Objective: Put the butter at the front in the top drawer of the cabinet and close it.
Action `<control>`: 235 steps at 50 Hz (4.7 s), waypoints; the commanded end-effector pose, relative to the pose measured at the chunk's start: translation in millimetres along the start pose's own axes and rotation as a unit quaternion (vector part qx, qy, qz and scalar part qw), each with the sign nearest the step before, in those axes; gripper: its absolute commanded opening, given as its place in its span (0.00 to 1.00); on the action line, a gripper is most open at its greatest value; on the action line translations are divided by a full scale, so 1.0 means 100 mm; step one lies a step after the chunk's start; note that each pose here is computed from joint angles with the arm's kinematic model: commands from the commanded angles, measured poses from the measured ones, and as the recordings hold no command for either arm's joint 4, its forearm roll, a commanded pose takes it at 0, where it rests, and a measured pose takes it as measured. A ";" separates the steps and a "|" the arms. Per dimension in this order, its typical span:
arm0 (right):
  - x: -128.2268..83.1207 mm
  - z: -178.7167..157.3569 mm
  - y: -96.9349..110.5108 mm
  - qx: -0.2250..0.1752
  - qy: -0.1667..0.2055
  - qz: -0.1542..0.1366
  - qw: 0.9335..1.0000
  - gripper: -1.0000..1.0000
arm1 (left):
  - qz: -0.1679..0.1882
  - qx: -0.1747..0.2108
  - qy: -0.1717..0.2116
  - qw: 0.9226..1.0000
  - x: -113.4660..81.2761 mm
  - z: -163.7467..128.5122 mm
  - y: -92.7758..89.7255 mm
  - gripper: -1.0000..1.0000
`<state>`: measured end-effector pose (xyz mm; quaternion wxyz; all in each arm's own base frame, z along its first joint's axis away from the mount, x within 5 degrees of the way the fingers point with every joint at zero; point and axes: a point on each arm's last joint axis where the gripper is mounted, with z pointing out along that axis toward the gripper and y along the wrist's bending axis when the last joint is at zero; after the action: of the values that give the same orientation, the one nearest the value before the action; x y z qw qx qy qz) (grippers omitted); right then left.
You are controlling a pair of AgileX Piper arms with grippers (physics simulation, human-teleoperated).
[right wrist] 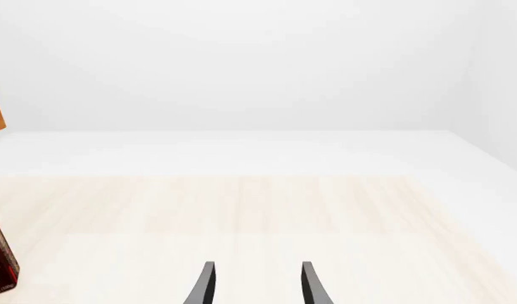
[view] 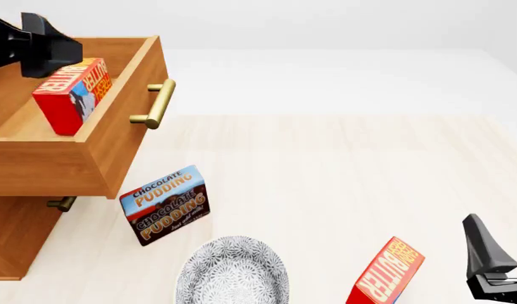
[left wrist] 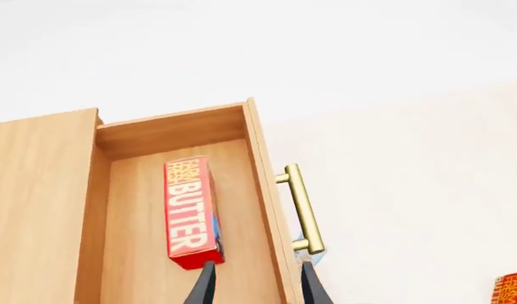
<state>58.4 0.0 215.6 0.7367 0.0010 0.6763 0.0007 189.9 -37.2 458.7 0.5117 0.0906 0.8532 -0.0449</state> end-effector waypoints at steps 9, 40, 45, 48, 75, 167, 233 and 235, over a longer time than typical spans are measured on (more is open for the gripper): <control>0.01 -0.01 0.00 0.000 0.000 0.000 1.000 1.00 | 0.044 0.078 -0.007 0.996 -0.18 0.28 -0.40 1.00; 0.01 -0.01 0.00 0.000 0.000 0.000 1.000 1.00 | 0.054 0.149 -0.024 0.987 -0.17 0.83 -0.95 1.00; 0.01 -0.01 0.00 0.000 0.000 0.000 1.000 1.00 | 0.051 0.158 -0.016 0.986 -0.10 1.01 -1.06 1.00; 0.01 -0.01 0.00 0.000 0.000 0.000 1.000 1.00 | 0.049 0.162 -0.016 0.985 -0.07 1.07 -1.11 1.00; 0.01 -0.01 0.00 0.000 0.000 0.000 1.000 1.00 | 0.029 0.190 0.015 0.981 0.30 1.75 -1.55 1.00; 0.01 -0.01 0.00 0.000 0.000 0.000 1.000 1.00 | -0.028 0.081 0.058 0.995 0.68 2.44 -0.77 1.00; 0.01 -0.01 0.00 0.000 0.000 0.000 1.000 1.00 | -0.081 -0.026 0.068 0.994 0.79 2.31 0.18 1.00; 0.01 -0.01 0.00 0.000 0.000 0.000 1.000 1.00 | -0.082 -0.031 0.071 0.994 0.80 2.31 0.23 1.00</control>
<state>58.4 0.0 215.6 0.7367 0.0011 0.6763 0.0006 356.9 -60.7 281.2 0.4512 0.0302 0.8899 -0.0594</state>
